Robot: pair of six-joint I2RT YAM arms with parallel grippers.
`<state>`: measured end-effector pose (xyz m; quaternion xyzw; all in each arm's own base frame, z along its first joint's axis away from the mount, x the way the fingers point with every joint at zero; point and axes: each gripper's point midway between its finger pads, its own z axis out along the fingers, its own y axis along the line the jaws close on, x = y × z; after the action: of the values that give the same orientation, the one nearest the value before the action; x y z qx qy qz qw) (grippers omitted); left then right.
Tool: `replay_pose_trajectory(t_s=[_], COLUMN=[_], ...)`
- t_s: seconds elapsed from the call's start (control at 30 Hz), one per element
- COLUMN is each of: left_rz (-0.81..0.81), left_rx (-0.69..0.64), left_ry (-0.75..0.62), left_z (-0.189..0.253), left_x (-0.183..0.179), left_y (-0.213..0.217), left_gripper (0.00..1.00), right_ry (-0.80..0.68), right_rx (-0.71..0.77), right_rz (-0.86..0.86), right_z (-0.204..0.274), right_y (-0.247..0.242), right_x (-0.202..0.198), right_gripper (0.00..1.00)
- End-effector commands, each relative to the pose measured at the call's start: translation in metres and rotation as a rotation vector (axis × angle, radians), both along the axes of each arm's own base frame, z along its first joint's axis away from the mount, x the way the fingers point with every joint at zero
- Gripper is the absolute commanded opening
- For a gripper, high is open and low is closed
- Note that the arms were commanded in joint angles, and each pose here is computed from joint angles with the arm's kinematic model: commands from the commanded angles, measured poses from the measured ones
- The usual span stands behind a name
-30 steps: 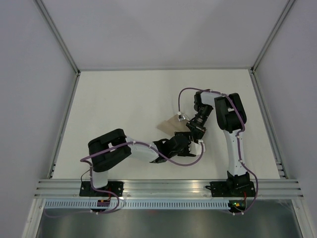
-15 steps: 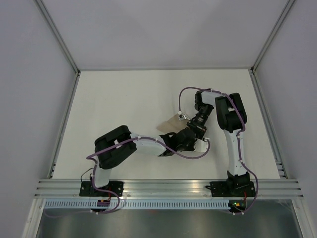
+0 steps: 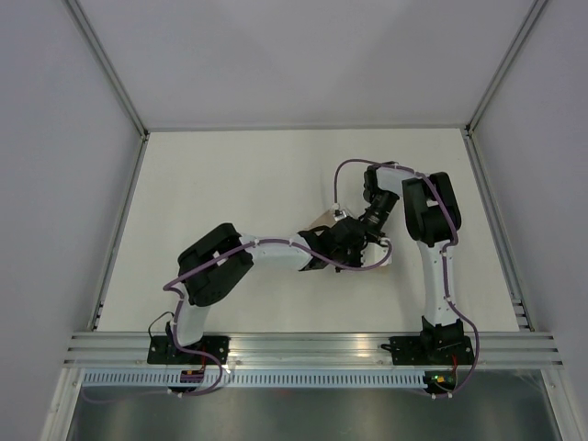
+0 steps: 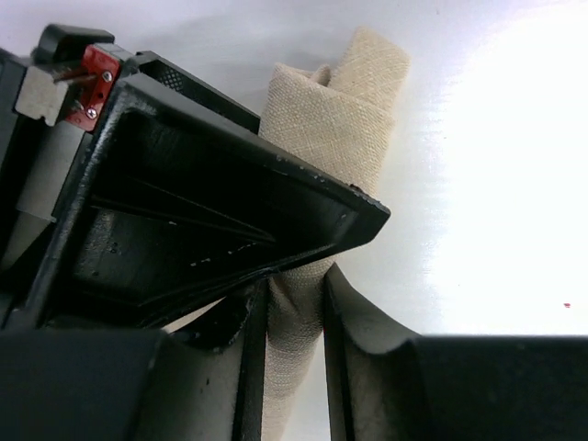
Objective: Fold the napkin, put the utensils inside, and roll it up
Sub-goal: Roll the napkin with the utensil
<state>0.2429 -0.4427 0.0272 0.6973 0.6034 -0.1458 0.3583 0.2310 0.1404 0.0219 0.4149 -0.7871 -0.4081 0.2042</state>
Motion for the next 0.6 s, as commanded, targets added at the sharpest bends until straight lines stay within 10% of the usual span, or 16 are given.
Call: replay_pose_trajectory(t_s=[0.0, 0.57], left_rz=[0.019, 0.035], left_rx=[0.144, 0.097], left_ry=[0.342, 0.782], left_z=[-0.062, -0.053], left_x=[-0.050, -0.054], left_y=[0.033, 0.041], left_gripper=[0.02, 0.02], right_ry=[-0.284, -0.751], right_rx=[0.043, 0.185], right_rz=[0.022, -0.429], right_z=[-0.025, 0.075], right_y=[0.002, -0.050], right_x=[0.047, 0.122], right_gripper=[0.56, 0.64])
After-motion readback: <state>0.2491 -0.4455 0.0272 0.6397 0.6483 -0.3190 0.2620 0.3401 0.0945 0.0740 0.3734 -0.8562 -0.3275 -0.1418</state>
